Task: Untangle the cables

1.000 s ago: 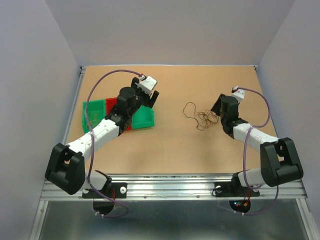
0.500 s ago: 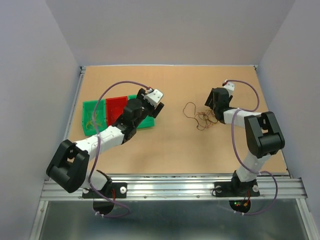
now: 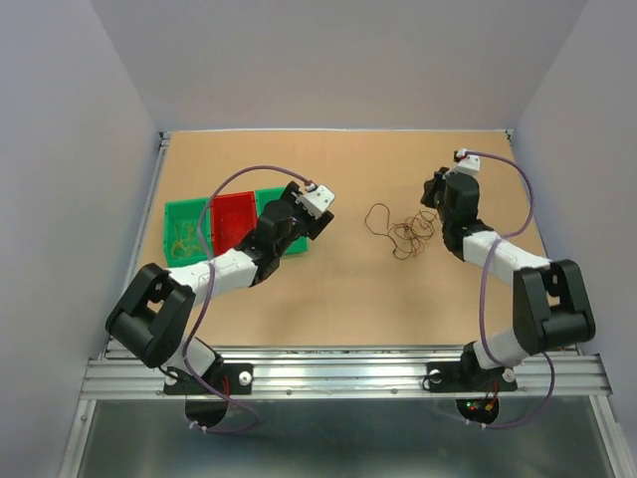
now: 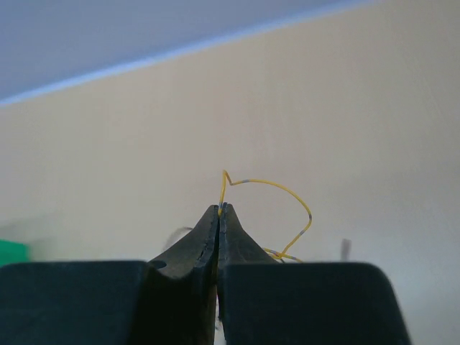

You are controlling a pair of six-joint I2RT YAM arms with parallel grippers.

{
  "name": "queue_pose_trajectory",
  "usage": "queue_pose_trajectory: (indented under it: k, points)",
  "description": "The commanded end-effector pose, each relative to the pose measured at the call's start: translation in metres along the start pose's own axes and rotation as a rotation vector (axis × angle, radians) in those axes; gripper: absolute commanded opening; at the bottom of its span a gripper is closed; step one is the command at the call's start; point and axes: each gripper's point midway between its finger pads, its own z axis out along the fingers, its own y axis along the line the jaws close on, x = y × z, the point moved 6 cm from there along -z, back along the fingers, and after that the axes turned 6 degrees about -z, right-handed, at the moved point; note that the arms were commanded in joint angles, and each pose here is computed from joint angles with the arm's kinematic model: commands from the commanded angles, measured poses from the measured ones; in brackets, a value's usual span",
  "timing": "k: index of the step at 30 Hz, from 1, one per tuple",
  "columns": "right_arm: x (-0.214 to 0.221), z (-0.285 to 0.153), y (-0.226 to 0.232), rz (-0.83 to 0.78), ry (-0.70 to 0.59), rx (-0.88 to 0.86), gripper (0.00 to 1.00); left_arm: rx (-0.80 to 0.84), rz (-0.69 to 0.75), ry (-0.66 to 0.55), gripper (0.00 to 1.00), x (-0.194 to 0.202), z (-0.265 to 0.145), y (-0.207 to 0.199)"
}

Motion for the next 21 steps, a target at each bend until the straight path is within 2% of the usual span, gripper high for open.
queue_pose_trajectory:
  k: [1,6,9,14,17,21]
  points:
    - [-0.046,-0.045,0.05,-0.01,-0.208,-0.481,0.0,0.002,-0.003,-0.137,0.81,-0.029,-0.005,0.001]
    - [-0.078,-0.11,0.076,0.053,-0.326,-0.772,0.01,0.007,-0.051,-0.254,0.81,-0.056,-0.036,0.006]
    - [-0.102,-0.135,0.095,0.073,-0.345,-0.935,0.01,0.084,-0.113,-0.396,0.89,-0.09,-0.059,0.004]
    - [-0.149,-0.161,0.119,0.114,-0.366,-1.105,0.0,0.297,-0.154,-0.556,0.91,-0.142,-0.079,-0.012]
    - [-0.18,-0.181,0.129,0.118,-0.39,-1.201,0.01,0.329,-0.167,-0.57,0.91,-0.15,-0.069,-0.016]
    - [-0.194,-0.201,0.134,0.156,-0.395,-1.253,0.01,0.374,-0.189,-0.498,0.91,-0.121,-0.053,-0.029]
